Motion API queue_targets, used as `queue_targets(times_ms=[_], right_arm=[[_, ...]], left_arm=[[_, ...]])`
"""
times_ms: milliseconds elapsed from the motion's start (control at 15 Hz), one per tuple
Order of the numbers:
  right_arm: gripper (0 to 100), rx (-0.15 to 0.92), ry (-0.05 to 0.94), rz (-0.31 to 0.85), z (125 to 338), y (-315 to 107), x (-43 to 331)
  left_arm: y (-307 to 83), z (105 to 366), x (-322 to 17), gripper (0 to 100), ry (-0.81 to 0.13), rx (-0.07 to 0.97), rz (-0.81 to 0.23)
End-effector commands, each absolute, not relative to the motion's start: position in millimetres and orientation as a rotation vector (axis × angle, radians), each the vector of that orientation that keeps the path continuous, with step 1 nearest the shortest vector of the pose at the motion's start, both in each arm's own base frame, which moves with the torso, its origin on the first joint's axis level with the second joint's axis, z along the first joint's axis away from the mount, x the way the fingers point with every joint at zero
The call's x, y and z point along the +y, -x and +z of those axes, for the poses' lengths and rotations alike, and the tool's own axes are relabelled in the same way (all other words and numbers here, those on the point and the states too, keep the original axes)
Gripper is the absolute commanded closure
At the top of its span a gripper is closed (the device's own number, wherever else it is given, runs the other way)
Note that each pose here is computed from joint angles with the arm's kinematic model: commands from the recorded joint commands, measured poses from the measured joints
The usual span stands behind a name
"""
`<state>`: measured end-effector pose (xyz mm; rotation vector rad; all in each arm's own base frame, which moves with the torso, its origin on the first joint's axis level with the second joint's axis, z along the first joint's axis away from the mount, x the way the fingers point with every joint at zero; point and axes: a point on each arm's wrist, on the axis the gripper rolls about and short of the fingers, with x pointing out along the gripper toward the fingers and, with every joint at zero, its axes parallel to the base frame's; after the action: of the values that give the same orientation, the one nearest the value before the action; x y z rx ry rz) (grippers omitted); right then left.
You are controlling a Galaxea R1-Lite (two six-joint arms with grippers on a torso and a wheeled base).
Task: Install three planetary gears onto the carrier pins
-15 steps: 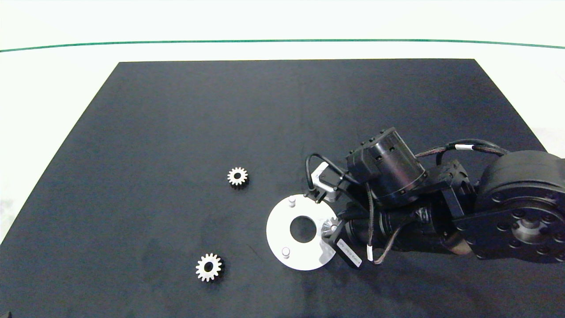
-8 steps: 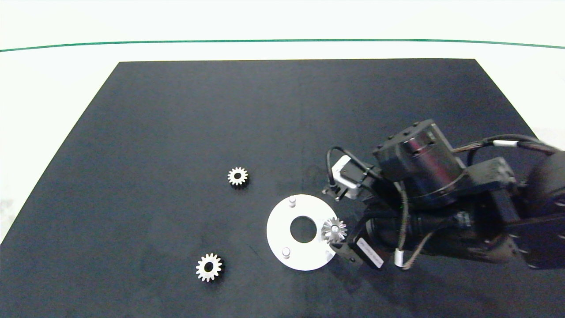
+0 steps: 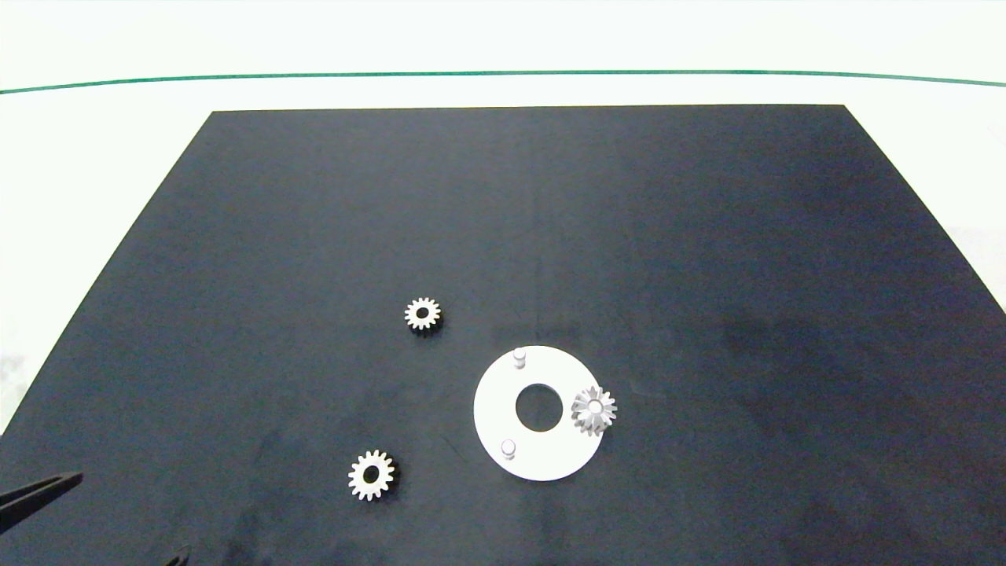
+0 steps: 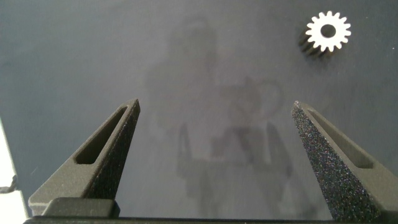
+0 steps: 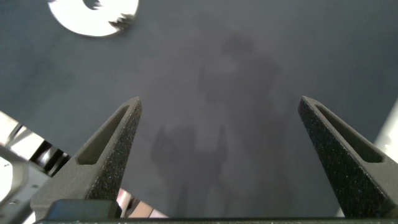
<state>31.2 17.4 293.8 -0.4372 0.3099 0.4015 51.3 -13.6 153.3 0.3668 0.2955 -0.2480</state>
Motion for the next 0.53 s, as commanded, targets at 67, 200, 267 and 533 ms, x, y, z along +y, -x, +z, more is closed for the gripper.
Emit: queue_targets(times_ms=[67,200,267,533], right_arm=[[0,0.181,0.364,0.299,284.9,29.0,-33.2],[0,0.191,0.371,0.301,284.4,28.8,-33.1],[0,0.195,0.372,0.302,284.6,27.8,-32.3],[0,0.207,0.379,0.305,286.2,23.4,-28.8]], left_arm=[[-90.2,135.0,-32.7,0,-0.420,0.455,-0.338],[-88.1,134.6,-41.2,0,-0.456,0.448,-0.395],[-88.3,134.4,-44.0,0,-0.470,0.451,-0.402],[-90.2,130.2,-54.4,0,-0.505,0.474,-0.478]])
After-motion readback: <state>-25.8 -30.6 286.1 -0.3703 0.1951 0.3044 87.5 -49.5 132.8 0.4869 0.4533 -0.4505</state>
